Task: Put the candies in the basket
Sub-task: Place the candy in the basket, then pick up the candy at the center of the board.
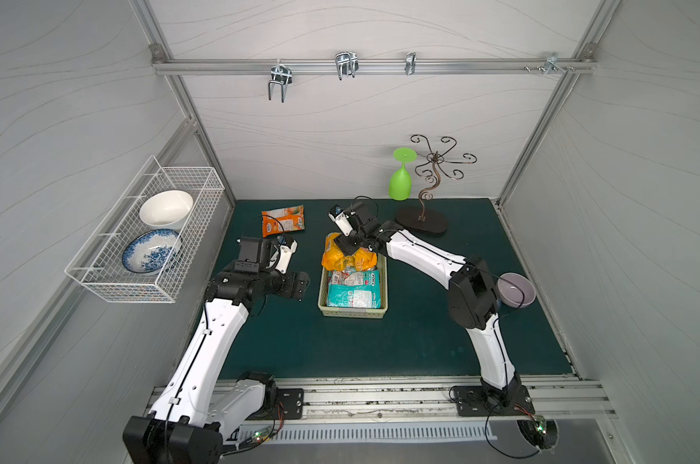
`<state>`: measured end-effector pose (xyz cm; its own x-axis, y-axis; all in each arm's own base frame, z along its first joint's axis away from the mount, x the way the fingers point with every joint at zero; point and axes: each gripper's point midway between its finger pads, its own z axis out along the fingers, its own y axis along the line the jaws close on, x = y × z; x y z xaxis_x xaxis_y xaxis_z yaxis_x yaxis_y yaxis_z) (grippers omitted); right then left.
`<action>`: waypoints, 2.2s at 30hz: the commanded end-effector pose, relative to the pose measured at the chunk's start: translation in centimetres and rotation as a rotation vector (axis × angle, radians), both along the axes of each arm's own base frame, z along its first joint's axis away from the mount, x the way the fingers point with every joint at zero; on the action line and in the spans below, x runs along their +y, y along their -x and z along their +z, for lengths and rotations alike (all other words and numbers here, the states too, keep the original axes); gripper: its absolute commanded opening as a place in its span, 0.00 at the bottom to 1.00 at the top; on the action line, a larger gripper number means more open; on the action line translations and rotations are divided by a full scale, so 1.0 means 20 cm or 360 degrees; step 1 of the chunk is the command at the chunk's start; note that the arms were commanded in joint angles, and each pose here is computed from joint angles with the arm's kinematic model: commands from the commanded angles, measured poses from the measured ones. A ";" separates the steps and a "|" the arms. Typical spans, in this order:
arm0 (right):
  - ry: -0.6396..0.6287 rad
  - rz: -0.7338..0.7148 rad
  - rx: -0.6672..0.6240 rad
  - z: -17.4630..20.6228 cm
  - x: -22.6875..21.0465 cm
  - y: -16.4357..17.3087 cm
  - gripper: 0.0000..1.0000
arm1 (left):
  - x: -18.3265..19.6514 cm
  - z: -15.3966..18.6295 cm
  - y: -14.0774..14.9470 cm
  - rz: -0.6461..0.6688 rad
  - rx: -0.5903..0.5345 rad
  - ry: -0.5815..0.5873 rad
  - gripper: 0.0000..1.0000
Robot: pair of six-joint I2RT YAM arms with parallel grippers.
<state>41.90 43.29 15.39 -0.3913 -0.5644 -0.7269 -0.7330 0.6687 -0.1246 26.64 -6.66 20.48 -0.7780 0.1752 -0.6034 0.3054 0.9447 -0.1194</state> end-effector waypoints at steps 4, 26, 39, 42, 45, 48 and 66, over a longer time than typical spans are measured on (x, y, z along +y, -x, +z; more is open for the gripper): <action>0.0022 -0.0190 0.0077 -0.22 -0.19 0.10 0.66 | 0.00 0.08 -0.06 0.0010 -0.0098 0.0019 0.97; -0.0142 -0.0211 -0.0078 0.42 -0.32 0.21 0.71 | 0.12 0.15 -0.15 0.0239 -0.0197 -0.0095 0.98; -0.0174 -0.0353 -0.0168 0.63 -0.89 0.42 0.89 | 0.20 0.18 -0.49 0.0234 -0.0245 -0.0288 0.97; -0.0188 -0.0385 -0.0175 0.64 -1.02 0.46 0.98 | 0.24 0.17 -0.56 0.0174 -0.0216 -0.0359 0.95; -0.0186 -0.0412 -0.0203 0.65 -1.14 0.50 0.99 | 0.26 0.14 -0.64 0.0077 -0.0203 -0.0455 0.93; -0.0187 -0.0475 -0.0204 0.65 -1.26 0.52 0.99 | 0.29 0.11 -0.71 -0.0013 -0.0181 -0.0545 0.92; -0.0240 -0.0536 -0.0521 0.52 -1.51 0.66 0.99 | 0.44 -0.34 -1.09 -0.0515 -0.0005 -0.0964 0.82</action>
<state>28.50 12.88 23.75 -0.3714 -0.3430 -0.8628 -0.4265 0.8884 -0.1696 45.98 1.41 12.41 -0.6923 0.6468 -0.3201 0.5654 0.7617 0.3163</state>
